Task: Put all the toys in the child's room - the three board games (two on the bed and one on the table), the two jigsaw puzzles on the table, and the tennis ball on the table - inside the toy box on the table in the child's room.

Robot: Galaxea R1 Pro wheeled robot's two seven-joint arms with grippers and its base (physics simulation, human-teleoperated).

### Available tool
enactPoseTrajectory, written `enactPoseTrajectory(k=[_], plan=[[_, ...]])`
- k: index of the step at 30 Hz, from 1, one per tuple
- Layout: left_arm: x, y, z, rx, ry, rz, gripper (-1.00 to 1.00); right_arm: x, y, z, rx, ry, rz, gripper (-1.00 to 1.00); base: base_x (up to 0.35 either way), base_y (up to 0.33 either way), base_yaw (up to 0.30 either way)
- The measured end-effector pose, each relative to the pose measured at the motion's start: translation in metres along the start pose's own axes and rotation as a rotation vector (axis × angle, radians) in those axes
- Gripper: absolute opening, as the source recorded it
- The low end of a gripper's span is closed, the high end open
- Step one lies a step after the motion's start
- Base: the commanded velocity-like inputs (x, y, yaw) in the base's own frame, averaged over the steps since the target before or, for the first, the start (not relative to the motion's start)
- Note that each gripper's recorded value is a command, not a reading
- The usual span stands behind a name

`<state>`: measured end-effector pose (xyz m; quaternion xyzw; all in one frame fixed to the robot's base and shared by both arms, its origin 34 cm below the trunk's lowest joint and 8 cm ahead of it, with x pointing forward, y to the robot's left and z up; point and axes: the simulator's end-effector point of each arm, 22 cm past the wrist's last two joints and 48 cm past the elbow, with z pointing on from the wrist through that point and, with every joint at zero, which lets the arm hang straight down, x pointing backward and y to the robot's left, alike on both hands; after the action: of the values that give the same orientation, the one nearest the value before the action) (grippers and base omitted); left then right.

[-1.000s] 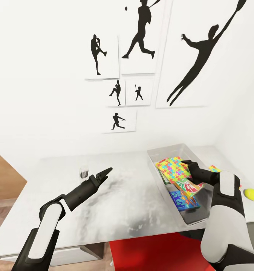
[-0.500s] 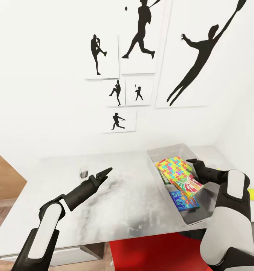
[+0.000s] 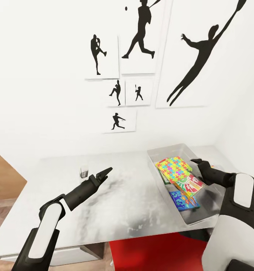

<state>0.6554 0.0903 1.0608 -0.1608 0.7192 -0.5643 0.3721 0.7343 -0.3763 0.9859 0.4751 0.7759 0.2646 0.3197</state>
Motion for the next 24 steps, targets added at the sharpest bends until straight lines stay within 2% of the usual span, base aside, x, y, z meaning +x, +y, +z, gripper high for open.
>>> enactPoseTrajectory(k=[1, 3, 4, 6, 7, 9, 10, 12, 19, 24], plan=[[0.0, 0.0, 0.0, 0.0, 0.0, 0.0, 1.0, 0.0, 0.0, 0.0, 0.0, 0.0, -0.001, 1.0, 0.0, 0.0, 0.0], [0.0, -0.001, 0.0, 0.002, 0.0, 0.0, 1.0, 0.003, 0.017, -0.011, -0.032, -0.021, -0.076, 1.0, 0.0, 0.0, 0.0], [0.0, -0.001, 0.0, 0.002, 0.0, 0.0, 1.0, 0.004, 0.017, -0.011, -0.03, -0.021, -0.079, 1.0, 0.0, 0.0, 0.0], [-0.001, -0.002, 0.001, 0.004, 0.0, 0.001, 1.0, 0.021, 0.044, -0.016, -0.081, -0.009, -0.181, 1.0, 0.0, 0.0, 0.0], [-0.001, -0.002, 0.001, 0.004, 0.0, 0.001, 1.0, 0.022, 0.043, -0.015, -0.078, -0.009, -0.186, 1.0, 0.0, 0.0, 0.0], [-0.001, -0.002, 0.001, 0.006, 0.0, 0.002, 1.0, 0.046, 0.072, -0.018, -0.144, 0.023, -0.285, 1.0, 0.0, 0.0, 0.0], [-0.001, -0.002, 0.001, 0.006, 0.0, 0.001, 1.0, 0.046, 0.071, -0.017, -0.141, 0.023, -0.289, 1.0, 0.0, 0.0, 0.0], [-0.002, -0.002, 0.001, 0.007, -0.001, 0.002, 1.0, 0.064, 0.092, -0.021, -0.197, 0.049, -0.372, 1.0, 0.0, 0.0, 0.0], [-0.025, 0.02, -0.008, -0.048, -0.037, -0.007, 1.0, 0.082, 0.114, -0.016, -0.257, 0.093, -0.383, 1.0, 0.0, 0.0, 0.0], [-0.025, 0.034, -0.011, -0.086, -0.034, -0.021, 1.0, 0.086, 0.121, -0.018, -0.286, 0.102, -0.388, 1.0, 0.0, 0.0, 0.0]])
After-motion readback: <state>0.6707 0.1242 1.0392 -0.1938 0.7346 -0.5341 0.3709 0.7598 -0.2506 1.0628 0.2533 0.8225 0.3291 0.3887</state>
